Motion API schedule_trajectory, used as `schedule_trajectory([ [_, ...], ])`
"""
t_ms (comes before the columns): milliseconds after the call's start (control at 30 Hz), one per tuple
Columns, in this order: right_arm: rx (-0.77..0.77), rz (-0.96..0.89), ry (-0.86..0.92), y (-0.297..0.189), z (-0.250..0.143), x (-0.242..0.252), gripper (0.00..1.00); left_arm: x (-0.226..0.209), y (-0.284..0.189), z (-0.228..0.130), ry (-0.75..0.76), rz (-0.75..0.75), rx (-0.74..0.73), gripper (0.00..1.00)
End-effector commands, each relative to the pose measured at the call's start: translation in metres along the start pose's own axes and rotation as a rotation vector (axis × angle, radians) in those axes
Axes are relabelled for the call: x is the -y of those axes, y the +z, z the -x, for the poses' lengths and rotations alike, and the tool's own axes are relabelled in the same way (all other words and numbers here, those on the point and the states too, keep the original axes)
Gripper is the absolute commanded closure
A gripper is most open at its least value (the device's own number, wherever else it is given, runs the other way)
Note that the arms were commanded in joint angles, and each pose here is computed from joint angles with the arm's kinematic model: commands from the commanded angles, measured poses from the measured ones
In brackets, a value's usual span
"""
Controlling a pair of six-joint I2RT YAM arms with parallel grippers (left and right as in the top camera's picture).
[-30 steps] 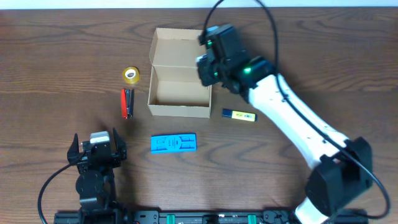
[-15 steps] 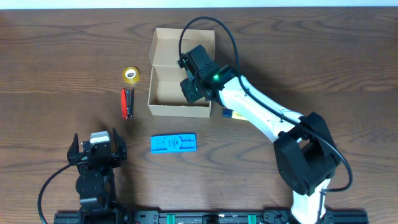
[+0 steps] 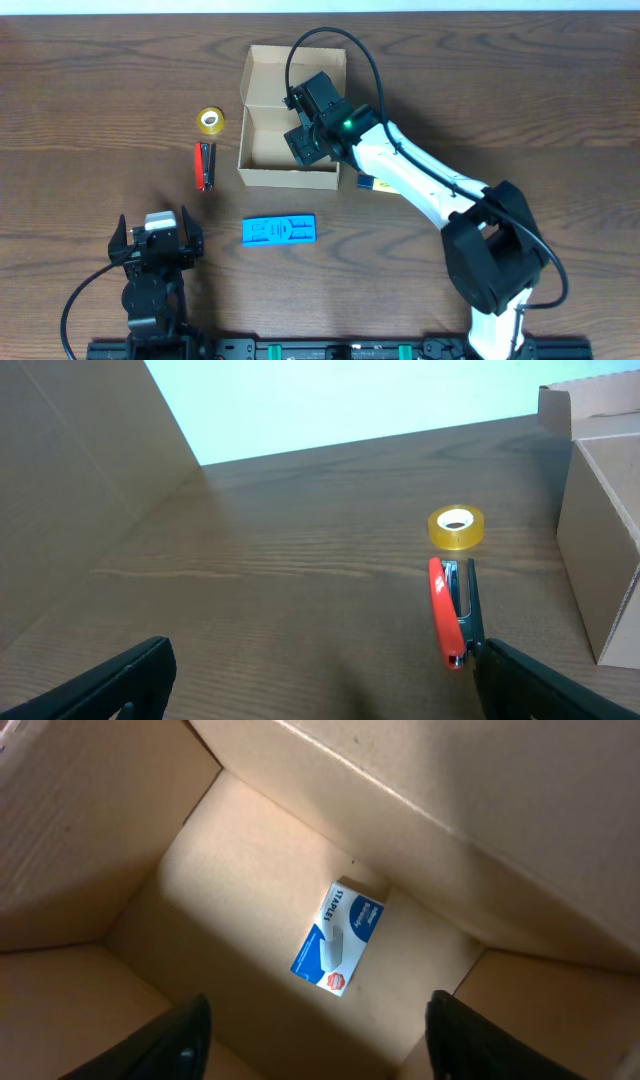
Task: Pack container
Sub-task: 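Carry the staple box into the cardboard box and release it, then move the right gripper to the yellow highlighter and grasp it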
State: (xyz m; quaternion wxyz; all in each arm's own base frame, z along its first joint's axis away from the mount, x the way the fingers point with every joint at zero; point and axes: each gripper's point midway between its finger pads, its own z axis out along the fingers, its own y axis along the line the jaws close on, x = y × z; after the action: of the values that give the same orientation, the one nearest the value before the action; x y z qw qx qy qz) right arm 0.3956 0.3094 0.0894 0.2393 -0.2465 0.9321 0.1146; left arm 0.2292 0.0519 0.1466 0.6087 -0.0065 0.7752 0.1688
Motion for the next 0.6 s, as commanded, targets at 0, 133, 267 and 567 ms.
schedule_trajectory([
  [0,0.114,-0.038,0.006,-0.053,0.029,0.009,0.20,0.005,0.003,-0.013,0.010,-0.010,-0.029,0.05],
  [133,0.104,-0.061,-0.020,-0.104,0.021,0.023,0.14,0.005,0.003,-0.013,0.010,-0.010,-0.029,0.05],
  [267,-0.017,-0.104,-0.067,-0.135,-0.015,0.052,0.21,0.005,0.003,-0.013,0.010,-0.010,-0.029,0.05],
  [567,-0.316,0.058,-0.234,-0.119,-0.117,0.082,0.12,0.005,0.003,-0.013,0.010,-0.010,-0.029,0.05],
])
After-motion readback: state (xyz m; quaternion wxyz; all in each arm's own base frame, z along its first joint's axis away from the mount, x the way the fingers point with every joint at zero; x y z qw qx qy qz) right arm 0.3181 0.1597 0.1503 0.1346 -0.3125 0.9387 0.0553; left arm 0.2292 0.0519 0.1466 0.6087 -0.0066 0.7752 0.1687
